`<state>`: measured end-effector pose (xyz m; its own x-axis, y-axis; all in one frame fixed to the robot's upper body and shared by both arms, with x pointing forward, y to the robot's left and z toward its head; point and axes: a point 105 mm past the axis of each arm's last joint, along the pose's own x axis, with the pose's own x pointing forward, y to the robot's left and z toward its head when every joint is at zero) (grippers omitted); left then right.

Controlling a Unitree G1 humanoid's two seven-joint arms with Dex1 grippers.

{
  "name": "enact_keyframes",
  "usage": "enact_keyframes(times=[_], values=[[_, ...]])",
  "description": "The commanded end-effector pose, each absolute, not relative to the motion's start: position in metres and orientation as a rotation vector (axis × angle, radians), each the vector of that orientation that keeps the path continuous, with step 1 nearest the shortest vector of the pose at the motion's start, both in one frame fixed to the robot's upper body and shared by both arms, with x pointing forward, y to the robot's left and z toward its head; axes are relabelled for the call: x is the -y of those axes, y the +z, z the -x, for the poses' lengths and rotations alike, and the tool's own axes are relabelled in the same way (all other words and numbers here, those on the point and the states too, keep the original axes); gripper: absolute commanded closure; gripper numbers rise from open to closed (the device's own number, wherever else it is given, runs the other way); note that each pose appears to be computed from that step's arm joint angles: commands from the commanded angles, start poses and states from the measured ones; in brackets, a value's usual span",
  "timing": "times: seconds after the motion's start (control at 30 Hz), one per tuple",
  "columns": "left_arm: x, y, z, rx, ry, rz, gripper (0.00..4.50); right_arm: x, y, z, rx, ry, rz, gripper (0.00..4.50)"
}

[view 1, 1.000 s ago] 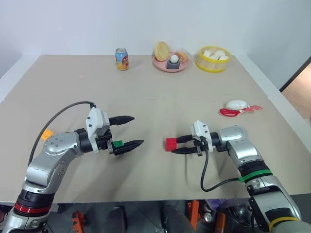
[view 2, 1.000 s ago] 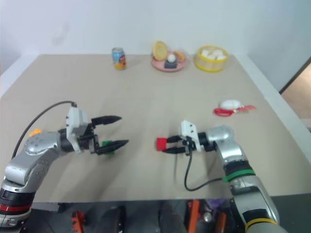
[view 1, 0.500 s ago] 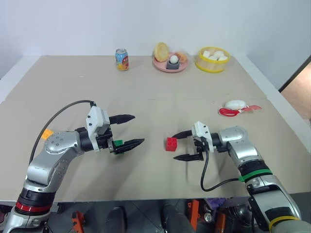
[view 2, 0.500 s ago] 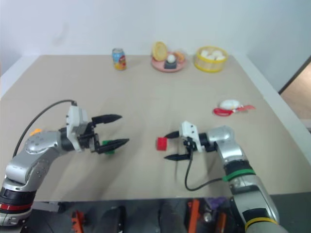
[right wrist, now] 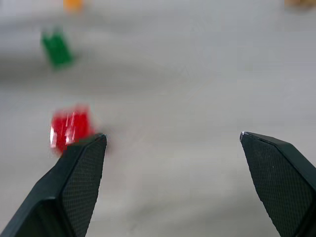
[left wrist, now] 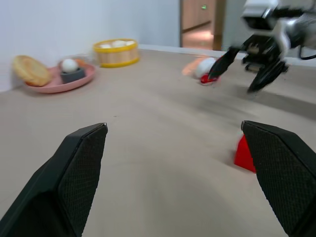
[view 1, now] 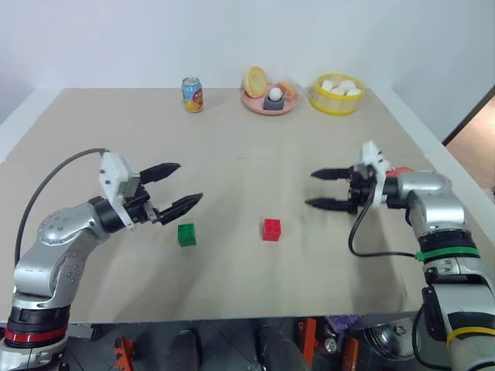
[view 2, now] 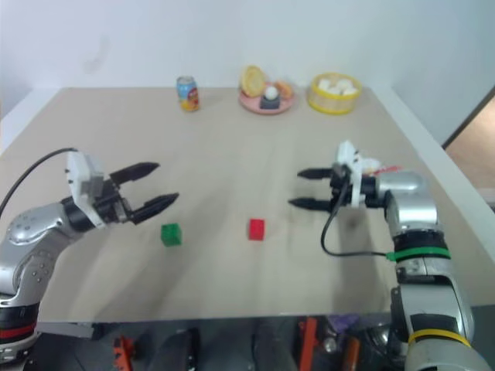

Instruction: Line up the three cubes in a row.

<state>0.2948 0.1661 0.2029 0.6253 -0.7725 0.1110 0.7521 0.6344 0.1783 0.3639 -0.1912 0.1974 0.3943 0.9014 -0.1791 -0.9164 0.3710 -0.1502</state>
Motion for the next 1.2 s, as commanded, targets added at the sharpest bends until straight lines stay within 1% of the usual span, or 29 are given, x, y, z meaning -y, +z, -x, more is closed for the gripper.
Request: enact_keyframes(times=[0.03, 0.13, 0.23, 0.4, 0.57, 0.77, 1.2], values=[[-0.183, 0.204, -0.289, 0.174, -0.816, -0.153, 0.0, 0.189, 0.247, -0.361, 0.088, 1.142, 0.2, 0.02], [-0.191, 0.192, -0.28, 0.115, -0.819, -0.205, 0.0, 0.177, 0.262, -0.357, 0.14, 1.163, 0.148, 0.02], [-0.2, 0.179, -0.266, 0.047, -0.859, -0.252, 0.0, 0.158, 0.268, -0.347, 0.173, 1.221, 0.129, 0.02], [-0.21, 0.172, -0.253, -0.001, -0.916, -0.249, 0.0, 0.136, 0.264, -0.336, 0.174, 1.288, 0.133, 0.02], [-0.202, 0.17, -0.246, -0.015, -1.004, -0.254, 0.0, 0.128, 0.259, -0.331, 0.162, 1.31, 0.139, 0.02], [-0.198, 0.159, -0.249, -0.047, -1.075, -0.283, 0.0, 0.124, 0.26, -0.326, 0.162, 1.317, 0.138, 0.02], [-0.19, 0.135, -0.267, -0.074, -1.167, -0.286, 0.0, 0.119, 0.265, -0.3, 0.166, 1.343, 0.148, 0.02]])
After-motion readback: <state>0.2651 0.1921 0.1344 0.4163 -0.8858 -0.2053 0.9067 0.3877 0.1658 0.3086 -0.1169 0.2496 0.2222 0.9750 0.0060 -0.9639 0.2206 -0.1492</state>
